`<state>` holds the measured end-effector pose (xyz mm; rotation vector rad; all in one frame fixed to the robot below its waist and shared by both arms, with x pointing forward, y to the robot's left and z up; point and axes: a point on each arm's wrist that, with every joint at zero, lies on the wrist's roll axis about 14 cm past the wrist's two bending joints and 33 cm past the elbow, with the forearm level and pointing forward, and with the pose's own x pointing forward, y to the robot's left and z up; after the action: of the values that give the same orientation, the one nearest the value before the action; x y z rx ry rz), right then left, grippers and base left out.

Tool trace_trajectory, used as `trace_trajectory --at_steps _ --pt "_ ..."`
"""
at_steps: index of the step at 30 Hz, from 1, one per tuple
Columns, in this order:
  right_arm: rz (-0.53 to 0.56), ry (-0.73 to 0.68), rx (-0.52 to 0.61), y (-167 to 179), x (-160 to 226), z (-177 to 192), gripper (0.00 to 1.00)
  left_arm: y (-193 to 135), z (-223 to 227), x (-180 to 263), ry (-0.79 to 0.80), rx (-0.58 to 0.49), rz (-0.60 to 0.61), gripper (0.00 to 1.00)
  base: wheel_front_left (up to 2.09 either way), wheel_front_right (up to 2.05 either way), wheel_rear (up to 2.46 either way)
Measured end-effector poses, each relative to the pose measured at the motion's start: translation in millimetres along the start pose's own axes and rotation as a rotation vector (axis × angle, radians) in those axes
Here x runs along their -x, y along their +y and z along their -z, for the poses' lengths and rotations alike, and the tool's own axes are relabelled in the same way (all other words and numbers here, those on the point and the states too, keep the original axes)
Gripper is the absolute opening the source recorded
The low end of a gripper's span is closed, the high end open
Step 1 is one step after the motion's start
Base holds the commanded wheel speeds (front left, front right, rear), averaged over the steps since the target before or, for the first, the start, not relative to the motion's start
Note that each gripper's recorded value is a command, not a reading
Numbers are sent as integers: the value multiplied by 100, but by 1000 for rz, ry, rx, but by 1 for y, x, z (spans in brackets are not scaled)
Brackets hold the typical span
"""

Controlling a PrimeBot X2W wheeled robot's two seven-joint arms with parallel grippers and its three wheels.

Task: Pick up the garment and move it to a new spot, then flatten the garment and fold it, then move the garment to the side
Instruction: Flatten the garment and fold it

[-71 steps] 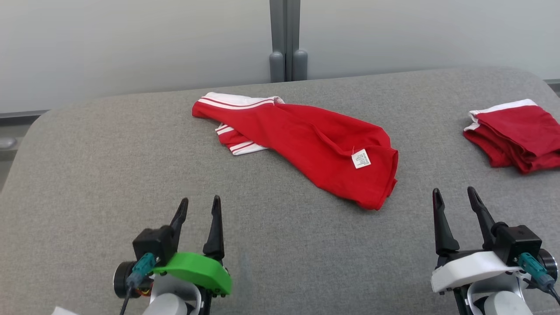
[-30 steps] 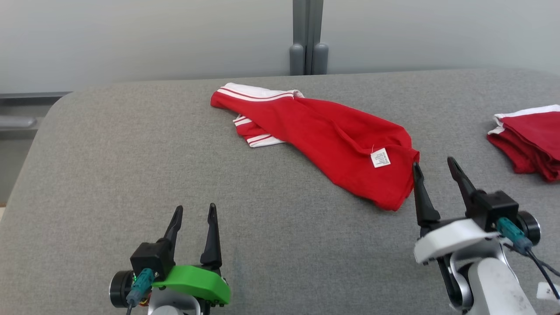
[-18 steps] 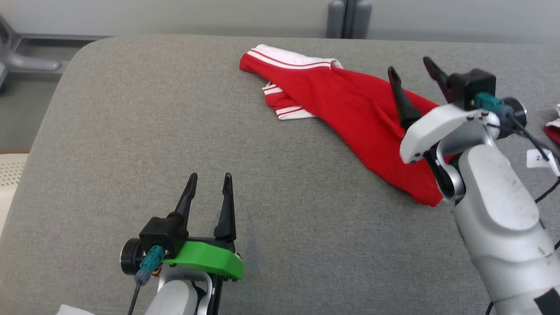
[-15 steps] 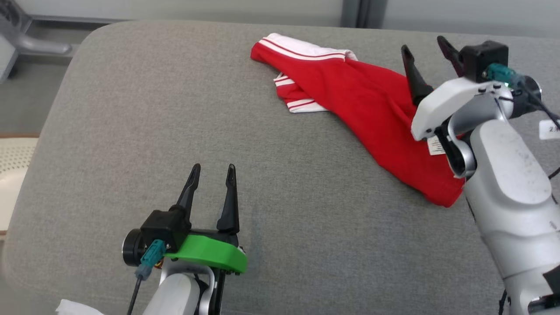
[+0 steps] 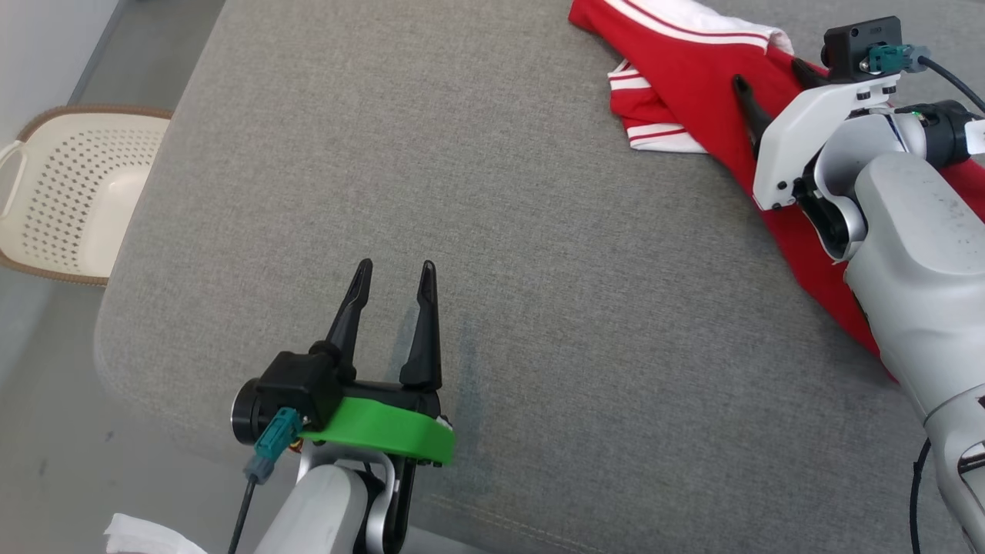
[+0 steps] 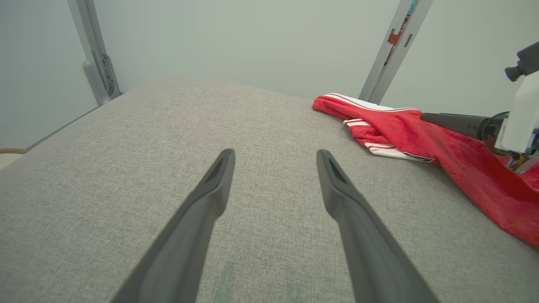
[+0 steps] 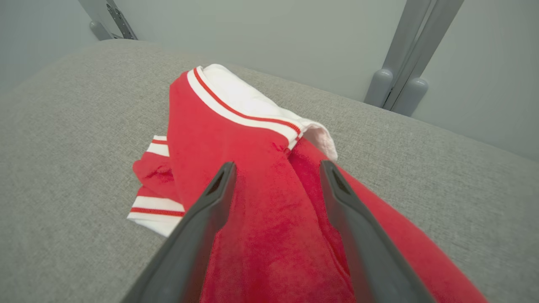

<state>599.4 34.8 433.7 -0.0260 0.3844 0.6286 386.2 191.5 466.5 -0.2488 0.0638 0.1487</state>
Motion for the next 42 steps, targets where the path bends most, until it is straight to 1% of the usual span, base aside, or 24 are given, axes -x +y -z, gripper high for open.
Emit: trace_trajectory --at_steps 4,6,7,9,10,11,14,18,20,24,26,29,33,39,41,42 --pt "-33 61 -17 8 -17 24 100 9 8 1 26 -10 -36 100 0 0 0" --pt "-44 74 -24 11 -22 29 100 12 10 1 33 -14 -47 100 0 0 0" --pt "-49 72 -27 12 -25 30 48 14 11 1 35 -16 -52 100 0 0 0" --pt "-59 58 -23 15 -29 30 29 15 12 0 40 -17 -57 100 0 0 0" --pt "-60 50 -24 15 -30 28 13 15 12 0 41 -18 -58 100 0 0 0" --pt "-61 37 -18 15 -31 26 0 15 12 -1 41 -18 -56 100 0 0 0" --pt "-62 -15 3 15 -30 15 0 13 12 -1 41 -16 -50 100 0 0 0" --pt "-73 -116 37 19 -28 -9 0 11 11 -2 36 -19 -42 100 0 0 0" --pt "-99 -145 88 28 -25 -16 0 10 10 -2 32 -22 -38 100 0 0 0" --pt "-182 -181 234 57 -15 -20 0 8 7 -3 18 -25 -31 100 0 0 0" --pt "-230 -174 298 72 -7 -11 0 6 7 -2 18 -23 -24 100 0 0 0" --pt "-289 -144 354 89 6 9 0 2 6 -1 13 -24 -13 100 0 0 0" --pt "-383 -82 431 112 31 45 0 -1 5 0 8 -30 0 100 0 0 0" --pt "-456 -26 469 127 63 78 0 -10 3 0 -2 -30 34 100 0 0 0" --pt "-466 -30 452 131 71 82 0 -13 3 -1 -4 -29 43 100 0 0 0" --pt "-467 -29 436 133 75 85 8 -14 3 -1 -5 -30 49 100 0 0 0"
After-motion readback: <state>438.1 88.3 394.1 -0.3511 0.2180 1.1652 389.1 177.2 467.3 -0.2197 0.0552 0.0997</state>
